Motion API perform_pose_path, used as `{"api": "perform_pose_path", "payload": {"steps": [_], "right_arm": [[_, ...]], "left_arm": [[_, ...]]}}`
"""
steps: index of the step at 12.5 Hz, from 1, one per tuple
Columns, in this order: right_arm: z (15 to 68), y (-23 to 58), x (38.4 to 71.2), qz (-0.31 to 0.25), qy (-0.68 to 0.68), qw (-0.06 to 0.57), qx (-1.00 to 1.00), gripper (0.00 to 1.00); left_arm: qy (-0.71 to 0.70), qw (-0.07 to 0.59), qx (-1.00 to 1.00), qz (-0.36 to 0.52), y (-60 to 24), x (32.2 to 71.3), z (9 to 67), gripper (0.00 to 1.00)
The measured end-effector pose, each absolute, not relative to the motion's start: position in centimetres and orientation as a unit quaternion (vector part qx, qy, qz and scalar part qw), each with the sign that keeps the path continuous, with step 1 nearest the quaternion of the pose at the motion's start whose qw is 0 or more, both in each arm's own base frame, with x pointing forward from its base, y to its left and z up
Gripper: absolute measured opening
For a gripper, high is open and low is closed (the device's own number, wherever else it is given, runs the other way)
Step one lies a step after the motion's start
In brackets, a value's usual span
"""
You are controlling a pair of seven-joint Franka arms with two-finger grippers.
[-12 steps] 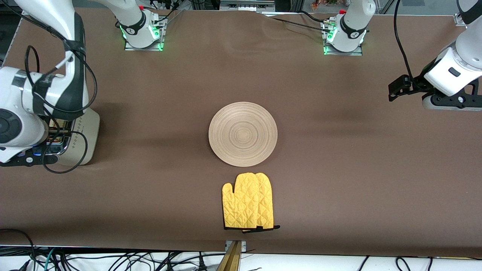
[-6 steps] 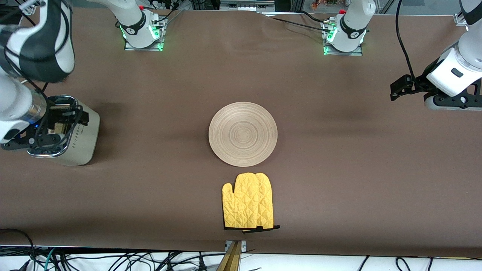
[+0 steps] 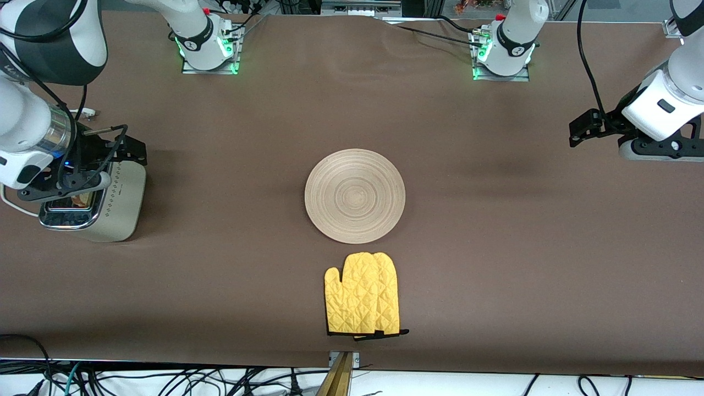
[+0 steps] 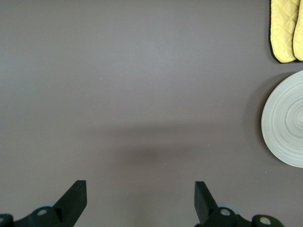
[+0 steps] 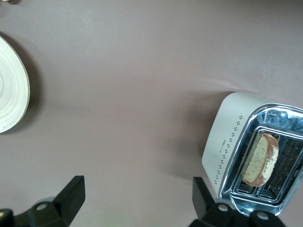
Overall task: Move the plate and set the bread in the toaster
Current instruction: 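Open the right gripper and raise it away from the toaster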
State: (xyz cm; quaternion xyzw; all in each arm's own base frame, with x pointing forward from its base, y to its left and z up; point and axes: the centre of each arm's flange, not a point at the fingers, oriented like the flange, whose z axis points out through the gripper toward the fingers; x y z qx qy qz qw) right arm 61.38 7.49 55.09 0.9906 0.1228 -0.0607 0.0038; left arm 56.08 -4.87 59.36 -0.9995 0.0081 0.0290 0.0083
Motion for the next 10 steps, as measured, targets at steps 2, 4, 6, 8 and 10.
{"api": "perform_pose_path", "payload": {"steps": [2, 4, 6, 8, 10], "right_arm": [[54.5, 8.3, 61.4, -0.069, 0.124, -0.007, 0.990, 1.00], [54.5, 7.6, 61.2, -0.073, 0.123, -0.018, 0.990, 1.00], [55.7, 6.2, 59.8, -0.070, 0.118, -0.017, 0.990, 1.00], [57.0, 5.6, 58.0, -0.065, 0.118, -0.013, 0.991, 1.00], [57.7, 5.7, 56.8, -0.061, 0.124, 0.002, 0.990, 1.00]], "left_arm": [[0.009, 0.008, -1.000, 0.029, -4.9, 56.1, 59.4, 1.00], [0.009, 0.008, -1.000, 0.029, -5.0, 56.1, 59.4, 1.00], [0.010, 0.008, -1.000, 0.029, -5.0, 56.1, 59.4, 1.00], [0.011, 0.008, -0.999, 0.029, -5.1, 56.1, 59.4, 1.00], [0.011, 0.008, -0.999, 0.029, -5.1, 56.1, 59.4, 1.00]]}}
